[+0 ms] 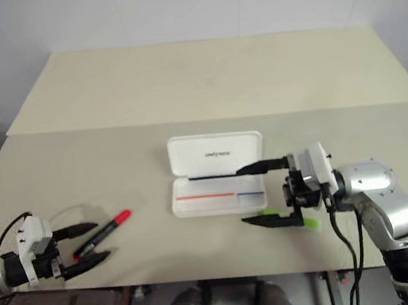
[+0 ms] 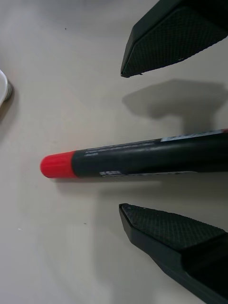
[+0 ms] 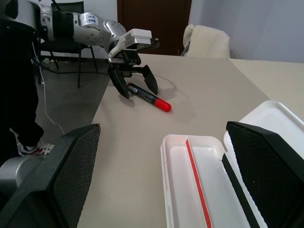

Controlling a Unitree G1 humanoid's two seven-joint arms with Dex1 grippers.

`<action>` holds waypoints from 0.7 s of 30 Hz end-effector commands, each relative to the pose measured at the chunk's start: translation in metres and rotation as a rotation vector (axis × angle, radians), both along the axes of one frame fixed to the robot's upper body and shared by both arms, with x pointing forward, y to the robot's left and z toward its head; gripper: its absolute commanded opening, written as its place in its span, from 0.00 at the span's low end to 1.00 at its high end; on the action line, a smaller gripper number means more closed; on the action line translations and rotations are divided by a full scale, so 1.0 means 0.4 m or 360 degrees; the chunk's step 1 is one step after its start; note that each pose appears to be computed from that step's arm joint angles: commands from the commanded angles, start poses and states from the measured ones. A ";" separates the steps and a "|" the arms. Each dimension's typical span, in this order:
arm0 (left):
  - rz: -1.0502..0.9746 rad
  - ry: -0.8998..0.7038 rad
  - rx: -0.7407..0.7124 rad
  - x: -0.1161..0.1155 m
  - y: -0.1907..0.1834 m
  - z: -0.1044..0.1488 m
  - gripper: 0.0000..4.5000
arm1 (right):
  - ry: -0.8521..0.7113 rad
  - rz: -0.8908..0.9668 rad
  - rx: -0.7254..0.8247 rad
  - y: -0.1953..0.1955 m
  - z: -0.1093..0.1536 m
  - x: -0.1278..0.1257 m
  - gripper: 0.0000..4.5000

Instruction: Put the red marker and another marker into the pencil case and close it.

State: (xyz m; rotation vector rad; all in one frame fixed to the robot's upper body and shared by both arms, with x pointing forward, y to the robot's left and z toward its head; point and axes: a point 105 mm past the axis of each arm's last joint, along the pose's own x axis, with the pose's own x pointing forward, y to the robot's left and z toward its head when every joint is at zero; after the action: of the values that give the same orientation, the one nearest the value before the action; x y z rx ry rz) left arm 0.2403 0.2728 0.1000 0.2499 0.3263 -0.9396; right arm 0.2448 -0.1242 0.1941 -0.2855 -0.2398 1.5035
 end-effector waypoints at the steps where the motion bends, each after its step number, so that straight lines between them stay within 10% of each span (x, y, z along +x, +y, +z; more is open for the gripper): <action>1: 0.0019 0.0002 0.0064 0.010 0.005 -0.013 0.99 | -0.0038 0.0012 0.0011 -0.010 0.018 -0.010 1.00; 6: 0.0097 0.0011 0.0099 0.024 0.014 -0.035 0.86 | -0.0055 -0.0007 0.0013 -0.013 0.022 -0.009 1.00; 16: 0.0133 -0.0026 0.0167 0.025 0.023 -0.063 0.12 | -0.0083 -0.0062 0.0020 -0.021 0.023 -0.006 1.00; 21: 0.0108 -0.0126 0.0159 0.042 0.007 -0.047 0.12 | -0.0078 -0.0074 0.0018 -0.025 0.017 -0.006 1.00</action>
State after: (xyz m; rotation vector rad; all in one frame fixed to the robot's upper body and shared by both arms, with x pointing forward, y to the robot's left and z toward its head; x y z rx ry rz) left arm 0.2595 0.2793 0.0914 0.3691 0.2820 -0.8335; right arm 0.2456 -0.1327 0.1932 -0.2873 -0.2376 1.4575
